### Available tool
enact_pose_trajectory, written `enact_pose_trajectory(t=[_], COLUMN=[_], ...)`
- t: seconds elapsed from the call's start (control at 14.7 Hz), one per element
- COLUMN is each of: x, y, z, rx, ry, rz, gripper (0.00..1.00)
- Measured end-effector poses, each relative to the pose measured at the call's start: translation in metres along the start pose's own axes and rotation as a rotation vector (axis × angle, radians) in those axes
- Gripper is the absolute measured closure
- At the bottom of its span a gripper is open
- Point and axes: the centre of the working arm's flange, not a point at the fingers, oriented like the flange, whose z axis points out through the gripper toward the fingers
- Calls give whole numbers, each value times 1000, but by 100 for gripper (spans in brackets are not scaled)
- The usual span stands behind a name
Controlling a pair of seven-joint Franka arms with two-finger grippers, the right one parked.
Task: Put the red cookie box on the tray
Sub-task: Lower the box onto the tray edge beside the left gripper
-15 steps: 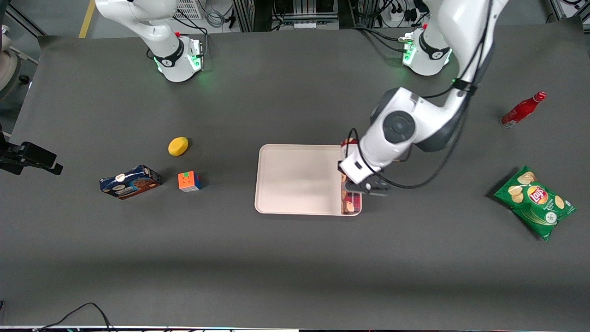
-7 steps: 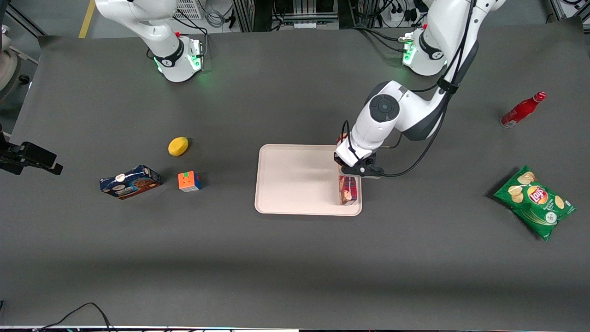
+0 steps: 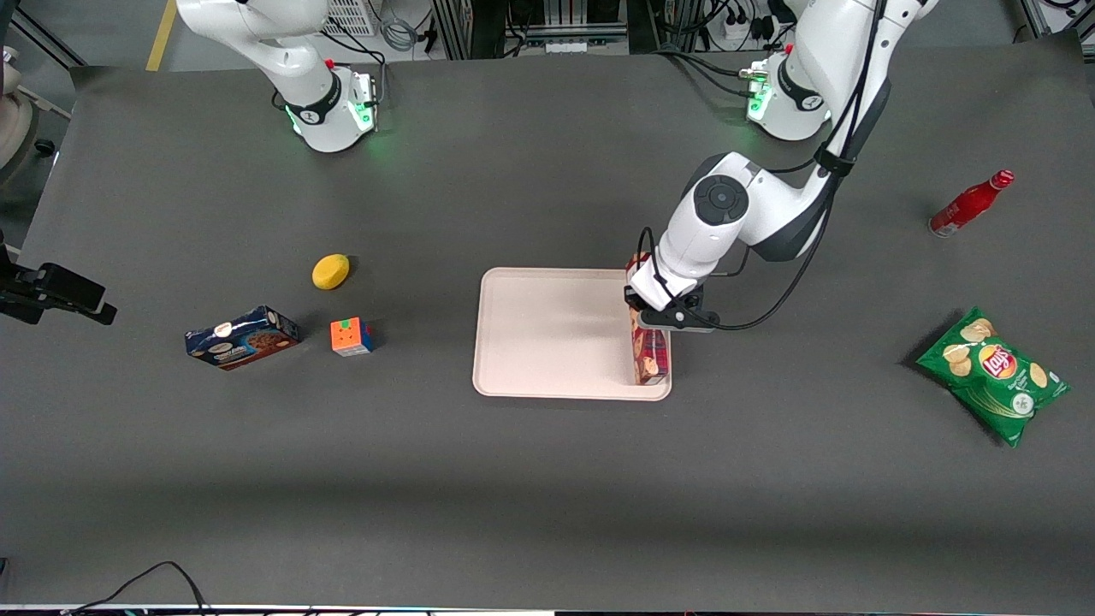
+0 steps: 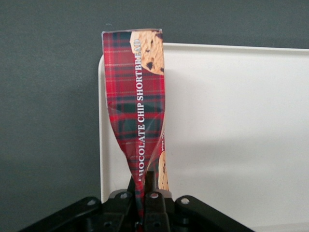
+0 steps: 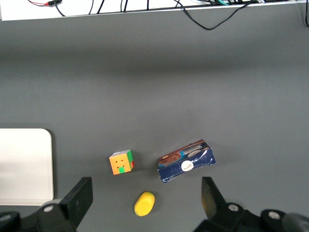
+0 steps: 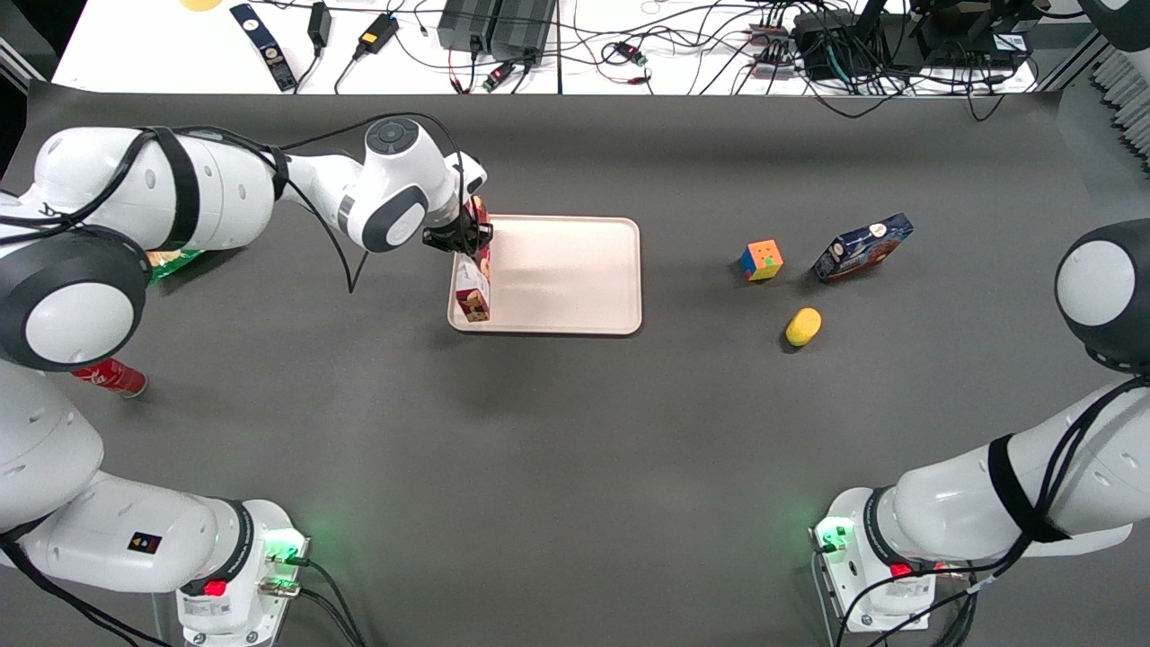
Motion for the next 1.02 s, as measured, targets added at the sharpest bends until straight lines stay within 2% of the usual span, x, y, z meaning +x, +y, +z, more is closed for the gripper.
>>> enact_pose_trajectory(t=[0.54, 0.88, 0.95, 1.02], x=[0, 3, 4, 4], y=[-7, -17, -19, -19], z=[13, 19, 20, 20], rx=[-11, 6, 7, 7], ry=[20, 27, 30, 31], rz=[-2, 5, 5, 4], gripper=[94, 94, 93, 87])
